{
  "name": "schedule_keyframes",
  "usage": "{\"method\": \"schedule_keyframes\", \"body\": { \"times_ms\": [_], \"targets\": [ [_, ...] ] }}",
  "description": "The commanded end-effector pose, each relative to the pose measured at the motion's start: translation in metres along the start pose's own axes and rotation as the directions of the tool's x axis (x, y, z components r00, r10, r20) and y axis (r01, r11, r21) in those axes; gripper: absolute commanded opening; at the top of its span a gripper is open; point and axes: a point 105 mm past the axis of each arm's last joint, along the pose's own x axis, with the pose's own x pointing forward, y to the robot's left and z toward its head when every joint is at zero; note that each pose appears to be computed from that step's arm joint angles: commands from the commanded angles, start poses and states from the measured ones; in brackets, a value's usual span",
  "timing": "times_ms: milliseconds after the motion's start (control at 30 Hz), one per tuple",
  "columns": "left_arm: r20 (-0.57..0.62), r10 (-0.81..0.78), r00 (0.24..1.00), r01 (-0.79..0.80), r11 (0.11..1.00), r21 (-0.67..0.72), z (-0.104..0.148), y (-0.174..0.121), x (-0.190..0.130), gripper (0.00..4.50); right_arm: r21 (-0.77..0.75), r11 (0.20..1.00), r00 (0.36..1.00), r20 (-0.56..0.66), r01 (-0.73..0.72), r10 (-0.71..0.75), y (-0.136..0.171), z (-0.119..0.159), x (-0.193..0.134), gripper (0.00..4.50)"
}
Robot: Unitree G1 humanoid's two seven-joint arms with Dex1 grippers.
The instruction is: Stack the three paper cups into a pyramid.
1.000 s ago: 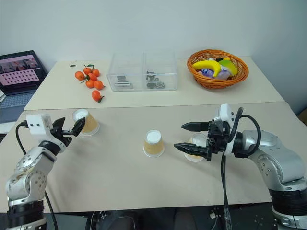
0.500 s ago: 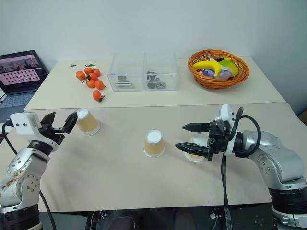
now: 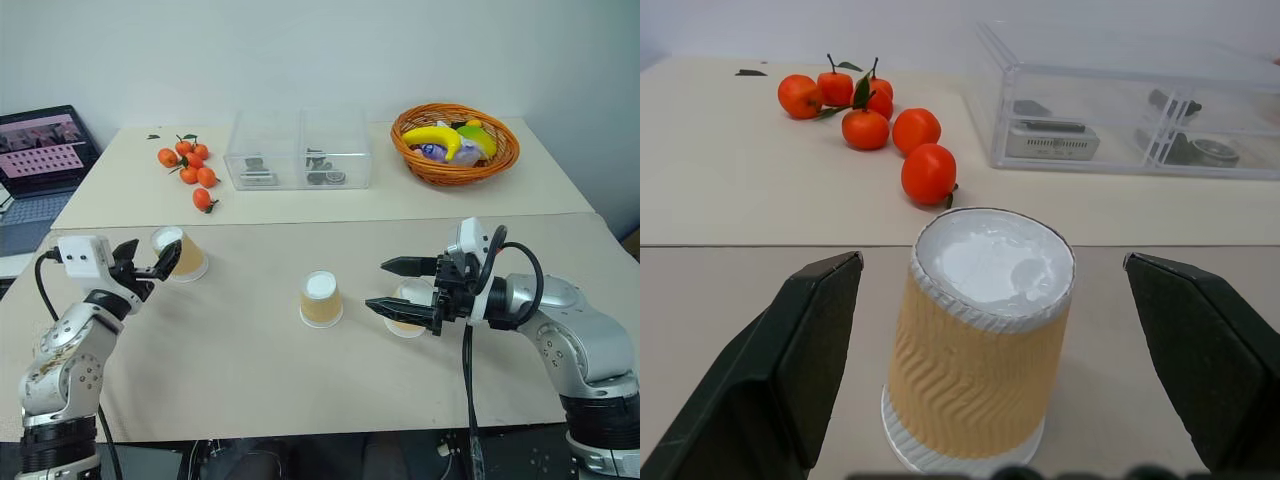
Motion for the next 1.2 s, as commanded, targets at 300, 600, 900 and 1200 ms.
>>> {"method": "schedule_keyframes", "body": {
  "times_ms": [300, 600, 900, 1200],
  "targets": [
    [0.029, -0.029, 0.999, 0.028, 0.999, 0.029, 0.004, -0.004, 0.012, 4.48, -0.051, 0.998, 0.999, 0.043, 0.022, -0.020, 0.005, 0.014, -0.004, 4.50],
    [-0.008, -0.028, 1.000, 0.028, 0.998, 0.058, -0.007, -0.003, 0.025, 4.48, -0.049, 0.998, 0.999, 0.043, 0.033, -0.031, 0.005, 0.012, -0.004, 4.50],
    [0.016, -0.024, 1.000, 0.023, 0.997, 0.070, 0.001, -0.002, 0.034, 2.85, -0.045, 0.998, 0.998, 0.038, 0.045, -0.043, 0.007, 0.010, -0.005, 4.50],
    [-0.013, -0.492, 0.871, 0.492, 0.870, 0.028, 0.019, -0.095, 0.017, 2.85, -0.049, 0.998, 0.999, 0.036, 0.030, -0.028, 0.005, 0.011, -0.002, 4.50]
  ]
}}
